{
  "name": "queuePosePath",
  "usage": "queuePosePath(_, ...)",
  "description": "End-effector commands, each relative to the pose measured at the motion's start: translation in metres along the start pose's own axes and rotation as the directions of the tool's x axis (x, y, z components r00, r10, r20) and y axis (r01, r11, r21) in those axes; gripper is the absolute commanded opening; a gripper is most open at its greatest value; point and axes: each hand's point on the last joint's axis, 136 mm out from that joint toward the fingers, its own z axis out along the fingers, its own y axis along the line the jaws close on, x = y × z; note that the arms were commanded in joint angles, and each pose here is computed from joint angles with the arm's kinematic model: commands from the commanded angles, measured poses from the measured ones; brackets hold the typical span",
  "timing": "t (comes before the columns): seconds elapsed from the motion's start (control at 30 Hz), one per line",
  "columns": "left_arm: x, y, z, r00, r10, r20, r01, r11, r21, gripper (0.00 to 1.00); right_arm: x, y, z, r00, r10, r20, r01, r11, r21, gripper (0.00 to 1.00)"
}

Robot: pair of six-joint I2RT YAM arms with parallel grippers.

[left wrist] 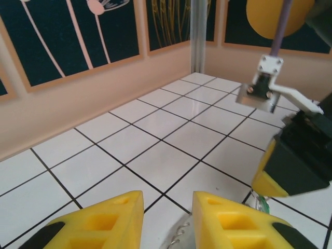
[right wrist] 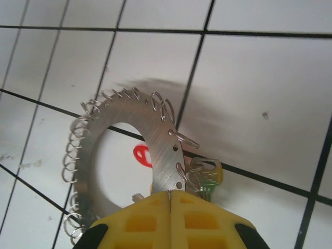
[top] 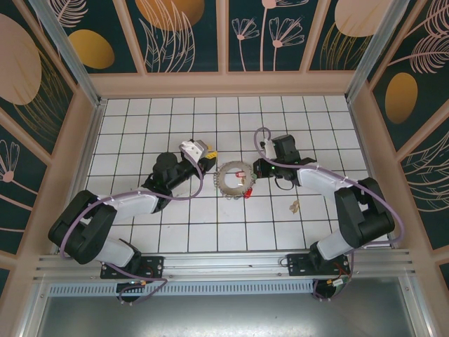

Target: Put the keys on the keyring

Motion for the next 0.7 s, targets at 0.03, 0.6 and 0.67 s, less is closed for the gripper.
queuePosePath(0.03,-0.027,0.014,-0.009,0.994,-0.040,0.103,0.048,0.996,-0.080,0.33,0.006,-0.025,0.003,0.997,0.076,0.006,-0.077,0.995,0.070,0.00)
queuePosePath(0.6,-0.021,0.057,-0.029,0.950,-0.280,0.139,0.311,0.895,-0.321,0.76,0.002,-0.088,-0.018,0.965,0.210,0.157,-0.242,0.943,0.228,0.36)
queuePosePath(0.67,-0.016,0.060,-0.026,0.936,-0.332,0.121,0.353,0.873,-0.337,0.82,-0.015,-0.082,-0.031,0.954,0.190,0.230,-0.239,0.948,0.210,0.37)
